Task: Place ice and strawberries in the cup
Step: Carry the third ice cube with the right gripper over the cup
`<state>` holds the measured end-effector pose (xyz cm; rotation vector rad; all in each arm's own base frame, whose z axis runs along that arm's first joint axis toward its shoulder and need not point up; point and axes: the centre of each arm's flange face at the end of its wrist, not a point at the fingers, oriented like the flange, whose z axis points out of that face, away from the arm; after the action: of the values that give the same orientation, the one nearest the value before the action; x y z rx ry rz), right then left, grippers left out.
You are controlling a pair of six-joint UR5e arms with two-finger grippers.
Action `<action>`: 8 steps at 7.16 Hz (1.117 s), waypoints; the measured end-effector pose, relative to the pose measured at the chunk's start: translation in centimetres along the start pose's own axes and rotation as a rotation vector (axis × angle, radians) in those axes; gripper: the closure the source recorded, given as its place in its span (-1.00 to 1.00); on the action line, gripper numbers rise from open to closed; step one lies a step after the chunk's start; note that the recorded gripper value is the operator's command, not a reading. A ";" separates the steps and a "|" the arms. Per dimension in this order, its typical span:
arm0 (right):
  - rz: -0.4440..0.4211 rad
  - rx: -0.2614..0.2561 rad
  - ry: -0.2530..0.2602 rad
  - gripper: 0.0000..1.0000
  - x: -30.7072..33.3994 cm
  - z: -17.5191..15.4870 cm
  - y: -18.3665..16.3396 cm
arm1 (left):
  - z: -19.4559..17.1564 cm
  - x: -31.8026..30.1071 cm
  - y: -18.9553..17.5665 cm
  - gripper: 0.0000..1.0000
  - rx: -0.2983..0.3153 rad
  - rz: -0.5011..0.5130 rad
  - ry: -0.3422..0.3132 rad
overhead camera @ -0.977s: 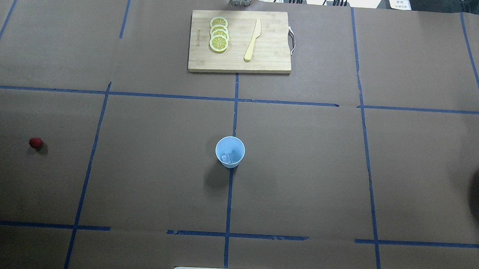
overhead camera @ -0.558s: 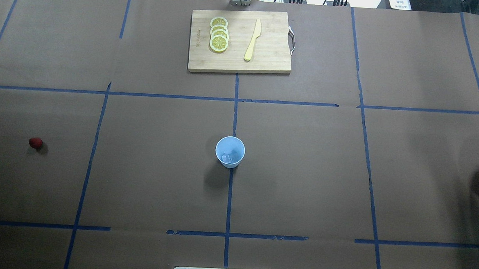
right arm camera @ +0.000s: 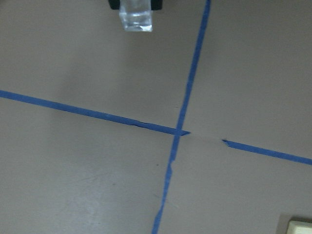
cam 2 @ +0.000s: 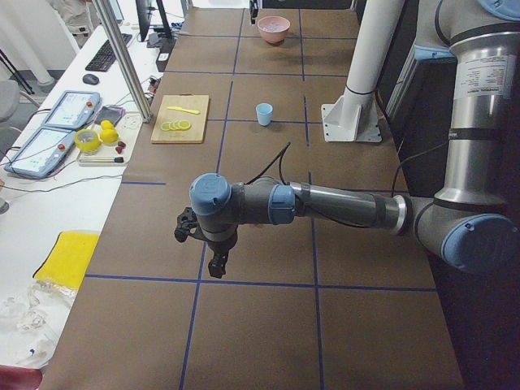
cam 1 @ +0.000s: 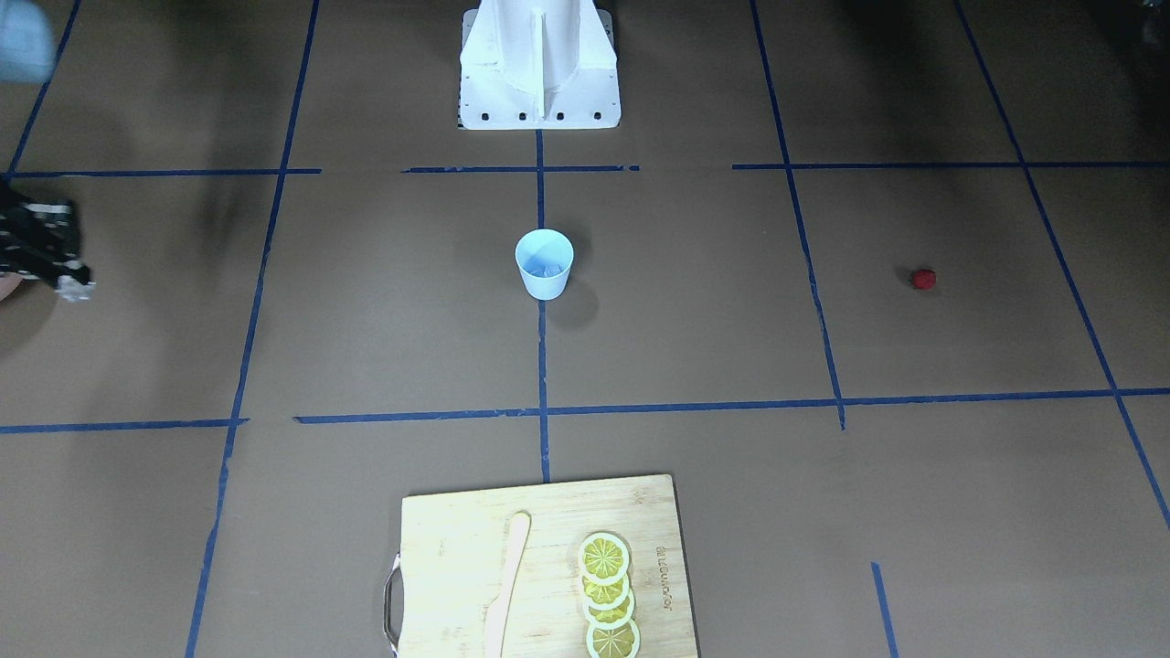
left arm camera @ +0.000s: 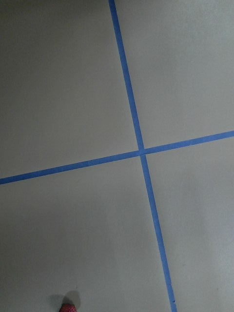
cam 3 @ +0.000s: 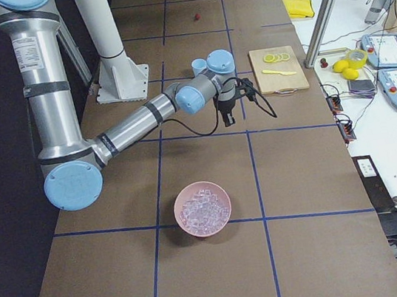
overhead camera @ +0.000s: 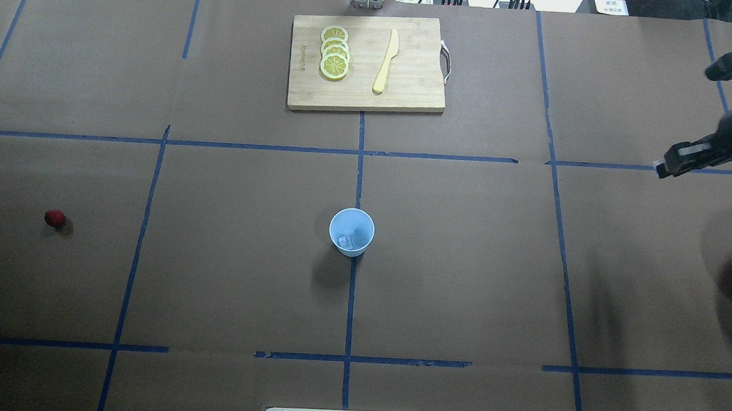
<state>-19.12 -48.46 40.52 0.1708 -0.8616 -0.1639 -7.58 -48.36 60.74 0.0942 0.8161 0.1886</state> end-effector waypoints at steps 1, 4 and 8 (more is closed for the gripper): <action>0.016 -0.002 -0.007 1.00 -5.2 1.6 -0.7 | 0.1 -0.1 0.0 -1.00 -0.002 -0.002 0.000; 0.118 -0.013 0.036 1.00 -20.3 5.8 -1.5 | 0.2 -0.2 0.0 -1.00 -0.004 -0.007 -0.002; 0.279 0.029 0.037 1.00 -38.6 7.4 -1.4 | -0.1 0.1 0.0 -1.00 0.001 -0.004 -0.006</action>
<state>-49.63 -42.27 16.48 0.0792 -0.8424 0.1122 -7.62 -48.36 60.60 0.0943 0.8103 0.1844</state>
